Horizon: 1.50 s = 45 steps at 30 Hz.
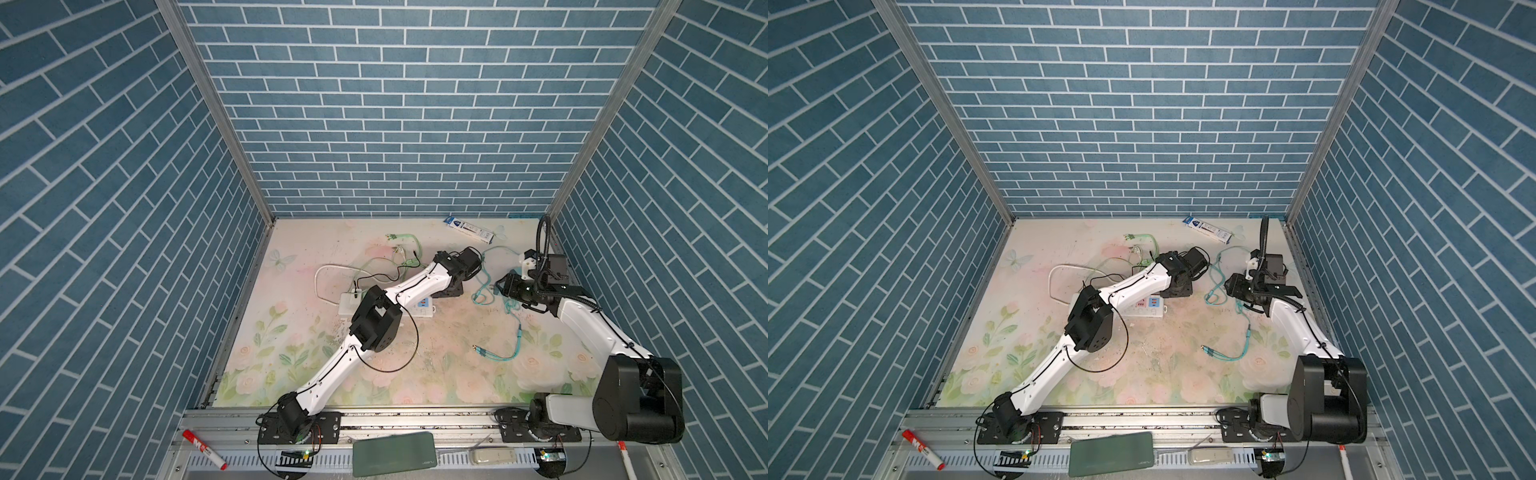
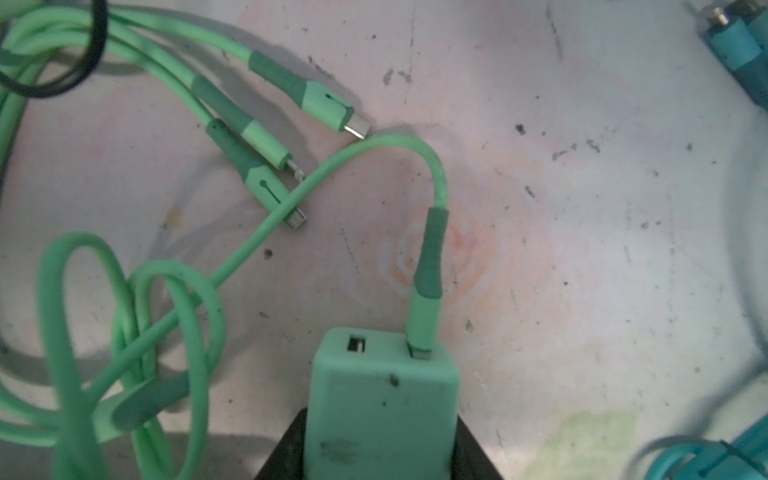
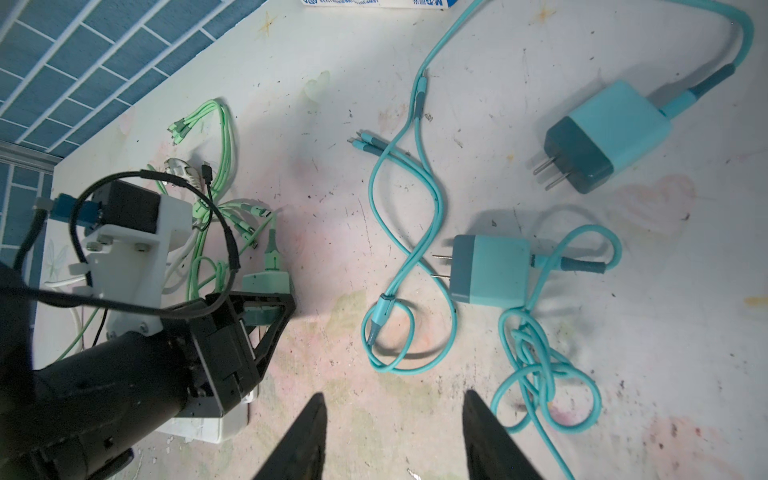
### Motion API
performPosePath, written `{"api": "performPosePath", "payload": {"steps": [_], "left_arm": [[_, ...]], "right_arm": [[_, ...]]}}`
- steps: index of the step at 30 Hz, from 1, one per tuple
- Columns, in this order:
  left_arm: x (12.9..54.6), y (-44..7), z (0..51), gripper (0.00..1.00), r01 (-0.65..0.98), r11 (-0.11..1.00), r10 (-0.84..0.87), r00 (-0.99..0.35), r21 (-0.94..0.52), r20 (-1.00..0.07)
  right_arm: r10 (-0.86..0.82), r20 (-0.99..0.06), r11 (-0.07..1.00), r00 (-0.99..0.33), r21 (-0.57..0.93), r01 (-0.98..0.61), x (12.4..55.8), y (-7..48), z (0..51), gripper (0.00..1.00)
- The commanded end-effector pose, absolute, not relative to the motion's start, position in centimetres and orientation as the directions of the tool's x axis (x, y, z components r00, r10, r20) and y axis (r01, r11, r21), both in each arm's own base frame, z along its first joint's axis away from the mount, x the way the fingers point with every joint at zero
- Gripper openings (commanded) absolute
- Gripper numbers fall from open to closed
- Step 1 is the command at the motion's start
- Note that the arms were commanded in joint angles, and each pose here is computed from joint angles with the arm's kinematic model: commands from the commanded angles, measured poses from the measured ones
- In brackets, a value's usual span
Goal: Insert the plug
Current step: 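Close the left gripper on the pale green charger, then lift the pale green charger with the left gripper while the right gripper approaches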
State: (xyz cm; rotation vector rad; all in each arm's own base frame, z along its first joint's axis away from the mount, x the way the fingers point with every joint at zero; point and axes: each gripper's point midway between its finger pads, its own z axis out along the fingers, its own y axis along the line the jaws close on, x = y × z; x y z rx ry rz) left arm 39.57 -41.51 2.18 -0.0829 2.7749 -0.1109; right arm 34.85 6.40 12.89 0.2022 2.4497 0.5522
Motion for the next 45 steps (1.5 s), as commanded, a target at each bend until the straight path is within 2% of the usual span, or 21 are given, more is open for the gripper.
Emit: {"api": "performPosePath", "payload": {"steps": [1, 8, 21, 27, 31, 38, 41, 45], "left_arm": [[38.2, -40.8, -1.5, 0.42, -0.01, 0.999, -0.023, -0.964, -0.049, -0.265], [39.4, -40.7, -1.1, 0.32, 0.05, 0.998, 0.033, -0.955, -0.05, -0.296], [41.9, -41.7, 9.7, 0.31, 0.293, 0.951, 0.184, -0.792, -0.097, -0.583], [41.3, -41.6, 13.9, 0.3, 0.413, 0.902, 0.221, -0.689, -0.124, -0.69], [40.2, -41.9, 16.6, 0.3, 0.527, 0.828, 0.214, -0.614, -0.193, -0.759], [38.1, -39.7, 20.0, 0.29, 0.636, 0.766, 0.261, -0.447, -0.098, -0.855], [37.7, -39.2, 20.2, 0.25, 0.656, 0.75, 0.279, -0.421, -0.077, -0.863], [37.2, -38.9, 20.2, 0.25, 0.668, 0.74, 0.266, -0.392, -0.074, -0.881]], "right_arm": [[0.258, -0.537, 0.899, -0.803, 0.438, -0.003, 34.5, 6.6, 12.6, 0.53], [0.252, -0.533, 0.894, -0.808, 0.448, -0.016, 34.3, 6.9, 12.6, 0.53], [0.315, -0.512, 0.846, -0.799, 0.533, -0.008, 35.7, 8.0, 14.9, 0.53], [0.324, -0.494, 0.805, -0.807, 0.592, -0.039, 36.4, 9.7, 17.1, 0.53], [0.284, -0.485, 0.797, -0.827, 0.599, -0.077, 36.4, 11.8, 18.1, 0.52], [0.268, -0.484, 0.717, -0.833, 0.678, -0.163, 36.8, 16.5, 20.3, 0.51], [0.249, -0.484, 0.684, -0.839, 0.701, -0.201, 36.6, 18.1, 21.4, 0.51], [0.215, -0.482, 0.652, -0.85, 0.718, -0.243, 36.1, 20.0, 22.3, 0.51]]}}
